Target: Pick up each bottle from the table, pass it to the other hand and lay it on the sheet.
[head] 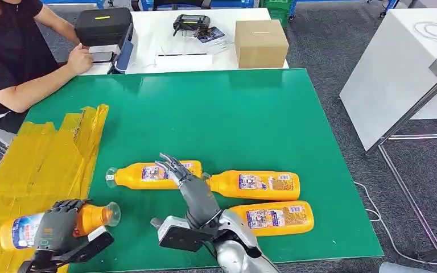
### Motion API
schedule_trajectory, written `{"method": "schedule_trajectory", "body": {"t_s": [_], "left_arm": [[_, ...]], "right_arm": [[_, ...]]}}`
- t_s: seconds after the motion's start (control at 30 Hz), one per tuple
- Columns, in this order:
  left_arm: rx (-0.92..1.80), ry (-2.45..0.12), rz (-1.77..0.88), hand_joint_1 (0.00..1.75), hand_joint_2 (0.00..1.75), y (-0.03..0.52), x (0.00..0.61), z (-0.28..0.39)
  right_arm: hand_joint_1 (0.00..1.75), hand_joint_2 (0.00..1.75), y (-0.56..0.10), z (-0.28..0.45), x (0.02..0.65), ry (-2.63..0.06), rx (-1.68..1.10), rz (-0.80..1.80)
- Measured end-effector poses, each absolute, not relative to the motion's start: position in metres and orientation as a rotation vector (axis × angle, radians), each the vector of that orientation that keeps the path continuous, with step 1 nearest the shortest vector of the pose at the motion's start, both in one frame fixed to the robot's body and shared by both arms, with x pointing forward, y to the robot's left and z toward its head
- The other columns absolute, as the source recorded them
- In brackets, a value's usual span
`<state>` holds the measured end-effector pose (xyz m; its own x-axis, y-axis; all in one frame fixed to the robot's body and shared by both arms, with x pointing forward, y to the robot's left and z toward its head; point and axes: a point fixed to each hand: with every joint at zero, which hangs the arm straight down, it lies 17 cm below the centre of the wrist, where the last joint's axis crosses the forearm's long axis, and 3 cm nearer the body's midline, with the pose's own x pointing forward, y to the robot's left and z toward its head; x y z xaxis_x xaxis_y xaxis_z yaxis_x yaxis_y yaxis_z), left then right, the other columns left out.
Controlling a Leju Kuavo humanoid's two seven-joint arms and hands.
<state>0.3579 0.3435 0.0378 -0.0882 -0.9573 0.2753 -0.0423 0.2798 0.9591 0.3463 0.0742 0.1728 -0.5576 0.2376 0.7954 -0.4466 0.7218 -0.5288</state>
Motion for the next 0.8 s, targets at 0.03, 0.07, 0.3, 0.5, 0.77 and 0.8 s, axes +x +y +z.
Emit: {"method": "schedule_trajectory", "body": {"t_s": [0.03, 0.07, 0.3, 0.5, 0.77, 0.8], "left_arm": [[0.994, -1.428, -1.033, 1.75, 1.75, 0.344, 0.358, 0.037], [0.994, -1.426, -1.035, 1.75, 1.75, 0.345, 0.358, 0.036], [0.951, -1.430, -1.047, 1.75, 1.75, 0.347, 0.355, 0.031], [0.836, -1.463, -1.074, 0.00, 0.00, 0.350, 0.339, 0.021], [0.704, -1.458, -1.097, 0.00, 0.00, 0.363, 0.326, 0.010], [0.713, -1.455, -1.102, 0.00, 0.00, 0.366, 0.326, 0.010]], "right_arm": [[0.00, 1.75, 0.074, 0.172, 0.347, -1.968, 0.160, 0.903], [0.00, 1.75, 0.074, 0.171, 0.347, -1.965, 0.160, 0.905], [0.00, 1.75, 0.075, 0.166, 0.348, -1.953, 0.159, 0.918], [0.00, 1.75, 0.077, 0.167, 0.360, -1.947, 0.132, 0.948], [0.00, 1.75, 0.099, 0.132, 0.395, -1.806, 0.019, 1.241], [0.00, 1.75, 0.104, 0.128, 0.397, -1.791, 0.015, 1.270]]}}
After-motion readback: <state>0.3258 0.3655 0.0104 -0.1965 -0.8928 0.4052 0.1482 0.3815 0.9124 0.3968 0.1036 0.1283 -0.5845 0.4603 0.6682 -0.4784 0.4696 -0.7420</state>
